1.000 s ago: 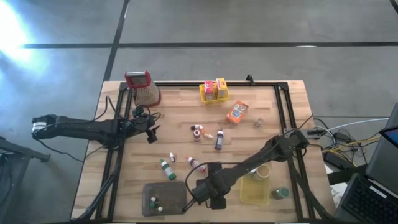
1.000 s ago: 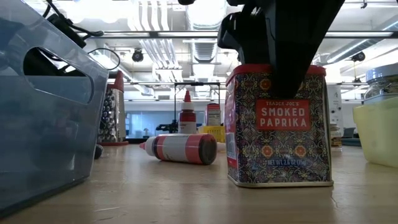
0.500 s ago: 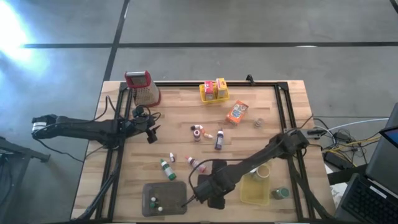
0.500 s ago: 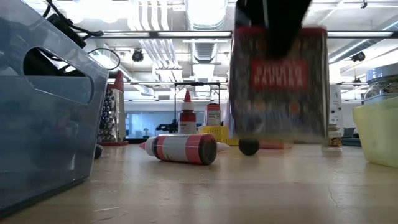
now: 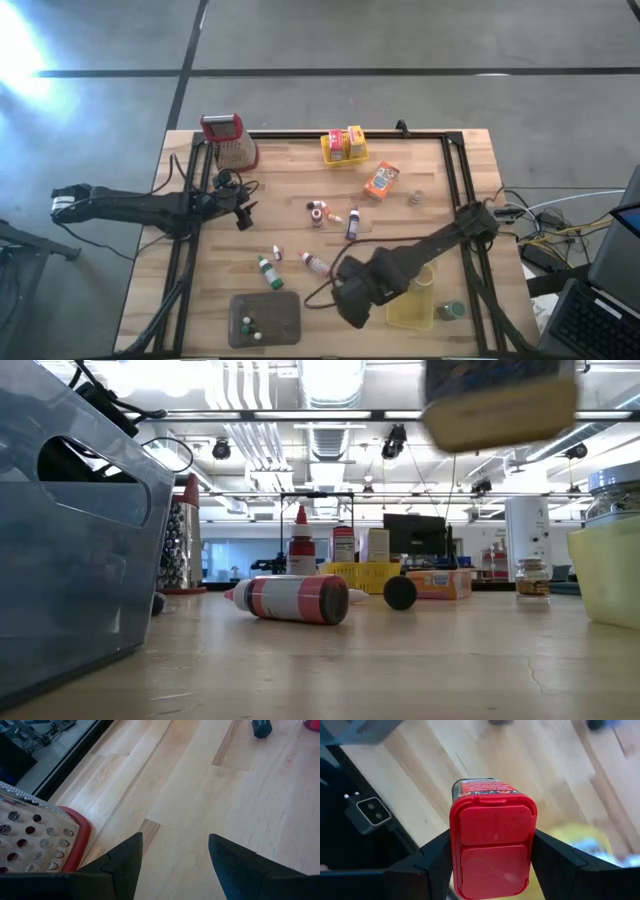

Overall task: Pick & Place Kitchen Items
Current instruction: Put the red seasoning can into the bottom yellow bin

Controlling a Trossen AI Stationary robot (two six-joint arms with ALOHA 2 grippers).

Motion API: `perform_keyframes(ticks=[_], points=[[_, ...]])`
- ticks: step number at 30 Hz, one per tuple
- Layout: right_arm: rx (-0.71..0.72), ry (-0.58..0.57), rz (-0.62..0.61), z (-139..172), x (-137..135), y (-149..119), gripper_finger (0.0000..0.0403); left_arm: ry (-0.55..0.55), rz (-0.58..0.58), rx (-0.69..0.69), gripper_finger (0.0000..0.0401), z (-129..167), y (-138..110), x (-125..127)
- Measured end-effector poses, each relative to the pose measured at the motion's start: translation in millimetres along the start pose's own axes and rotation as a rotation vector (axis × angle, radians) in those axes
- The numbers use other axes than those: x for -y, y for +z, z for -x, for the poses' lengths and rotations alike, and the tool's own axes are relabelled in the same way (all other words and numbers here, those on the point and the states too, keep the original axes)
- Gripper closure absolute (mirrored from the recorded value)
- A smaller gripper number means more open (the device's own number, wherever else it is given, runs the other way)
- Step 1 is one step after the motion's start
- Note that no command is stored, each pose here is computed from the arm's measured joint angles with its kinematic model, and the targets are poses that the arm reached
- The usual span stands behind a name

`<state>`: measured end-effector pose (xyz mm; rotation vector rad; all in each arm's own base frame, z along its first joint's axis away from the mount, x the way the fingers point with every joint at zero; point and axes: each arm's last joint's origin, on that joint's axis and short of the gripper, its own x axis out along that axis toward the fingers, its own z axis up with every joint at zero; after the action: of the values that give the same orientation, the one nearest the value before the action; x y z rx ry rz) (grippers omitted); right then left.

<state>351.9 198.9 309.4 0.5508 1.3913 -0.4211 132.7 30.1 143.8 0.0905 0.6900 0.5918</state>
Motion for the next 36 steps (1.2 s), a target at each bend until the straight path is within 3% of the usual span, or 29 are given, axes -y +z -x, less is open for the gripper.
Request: perform_keyframes(ticks=[8,15,36], points=[[-0.011,-0.016,-0.320,33,11,-35,0.0161,0.000,-0.001,-0.001,0.0169,0,0,0],[0.080,0.013,-0.522,45,10,-54,0.0178,0.000,-0.001,-0.002,0.0169,0,0,0],[0.090,-0.039,-0.989,22,-1,-69,0.0169,0.000,-0.001,-0.002,0.0169,0,0,0]])
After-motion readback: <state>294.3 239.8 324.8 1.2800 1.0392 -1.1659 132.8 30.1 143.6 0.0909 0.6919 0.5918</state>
